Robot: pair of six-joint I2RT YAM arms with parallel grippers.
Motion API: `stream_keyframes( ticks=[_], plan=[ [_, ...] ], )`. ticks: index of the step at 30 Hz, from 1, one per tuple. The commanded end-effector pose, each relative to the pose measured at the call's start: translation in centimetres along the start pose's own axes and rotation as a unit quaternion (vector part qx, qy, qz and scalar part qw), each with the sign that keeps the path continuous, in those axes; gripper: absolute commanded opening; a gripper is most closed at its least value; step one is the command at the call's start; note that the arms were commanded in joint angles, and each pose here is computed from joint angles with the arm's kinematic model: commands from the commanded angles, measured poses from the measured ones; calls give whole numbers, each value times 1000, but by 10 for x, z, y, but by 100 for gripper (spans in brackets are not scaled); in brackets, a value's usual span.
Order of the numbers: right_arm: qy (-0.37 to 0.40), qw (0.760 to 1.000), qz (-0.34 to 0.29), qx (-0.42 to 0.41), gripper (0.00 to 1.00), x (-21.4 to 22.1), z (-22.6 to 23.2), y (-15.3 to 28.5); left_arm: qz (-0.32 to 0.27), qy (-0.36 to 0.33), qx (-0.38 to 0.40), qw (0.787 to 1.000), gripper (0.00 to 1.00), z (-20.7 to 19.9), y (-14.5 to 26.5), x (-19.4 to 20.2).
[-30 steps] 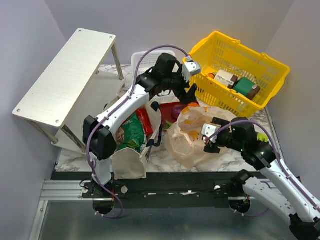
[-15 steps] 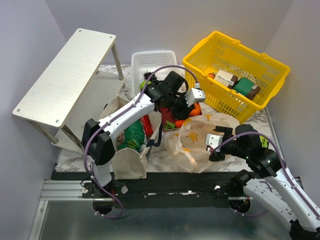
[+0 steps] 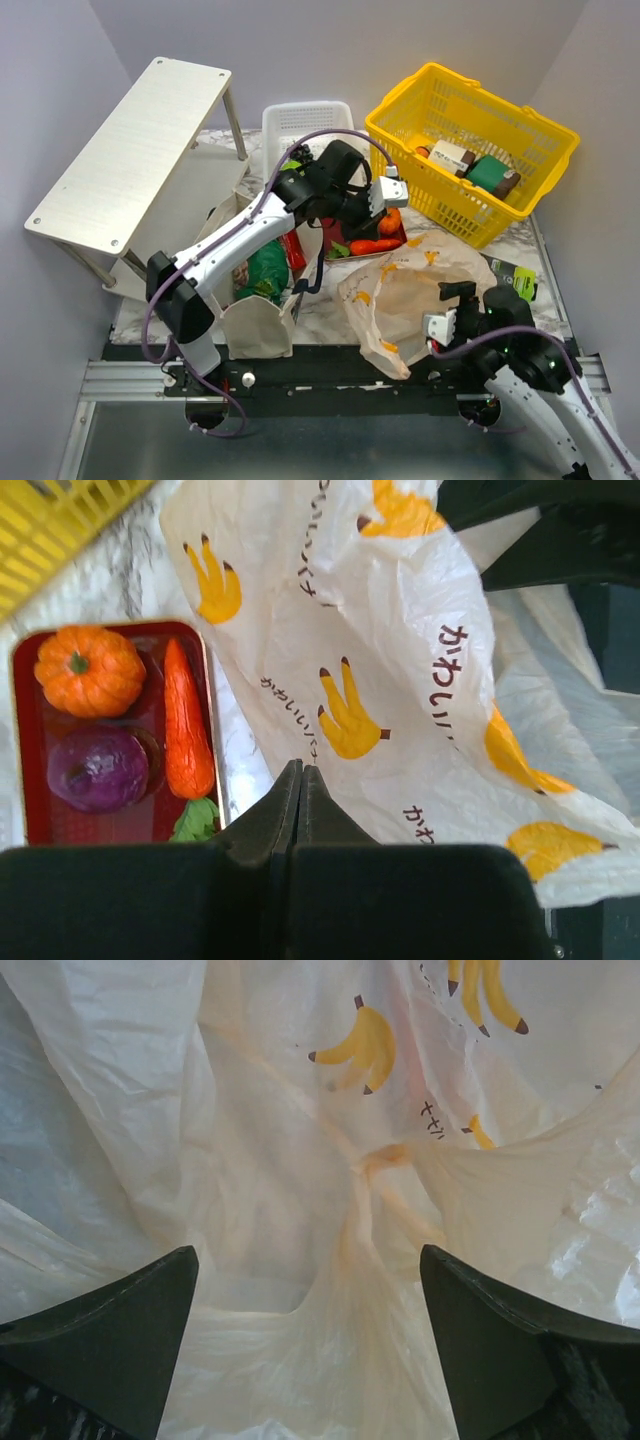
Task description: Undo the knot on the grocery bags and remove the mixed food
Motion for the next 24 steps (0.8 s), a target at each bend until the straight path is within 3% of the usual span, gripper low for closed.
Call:
stream_keyframes(
  ticks=[1, 4, 11, 17, 21, 24],
  plan=[
    [124, 991, 40, 31, 100, 27, 22, 5, -82, -55, -9, 995, 0, -18, 39, -38],
    [148, 987, 22, 50, 100, 27, 28, 10, -80, -66, -17, 994, 0, -21, 46, -37],
    [126, 990, -1, 65, 100, 10, 20, 40, -53, -97, -69, 991, 0, -30, 69, -27],
    [131, 977, -92, 140, 100, -22, 10, 97, -13, -123, -92, 988, 2, -42, 88, 8],
    [115, 974, -74, 179, 100, -23, -2, 98, -1, -125, -104, 987, 2, -45, 91, 20],
    [75, 975, -42, 207, 100, -17, -16, 77, -3, -113, -103, 988, 9, -43, 86, 21]
  ],
)
Point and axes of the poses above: each gripper's point midway between its finger pads, its own y axis back along the fingers, its own z axis along the line the jaws close on, x = y × z, the point moved 10 cm from there along y, back along the fingers, and after that the axes turned 4 degrees about -y, right-handed, at the moved point
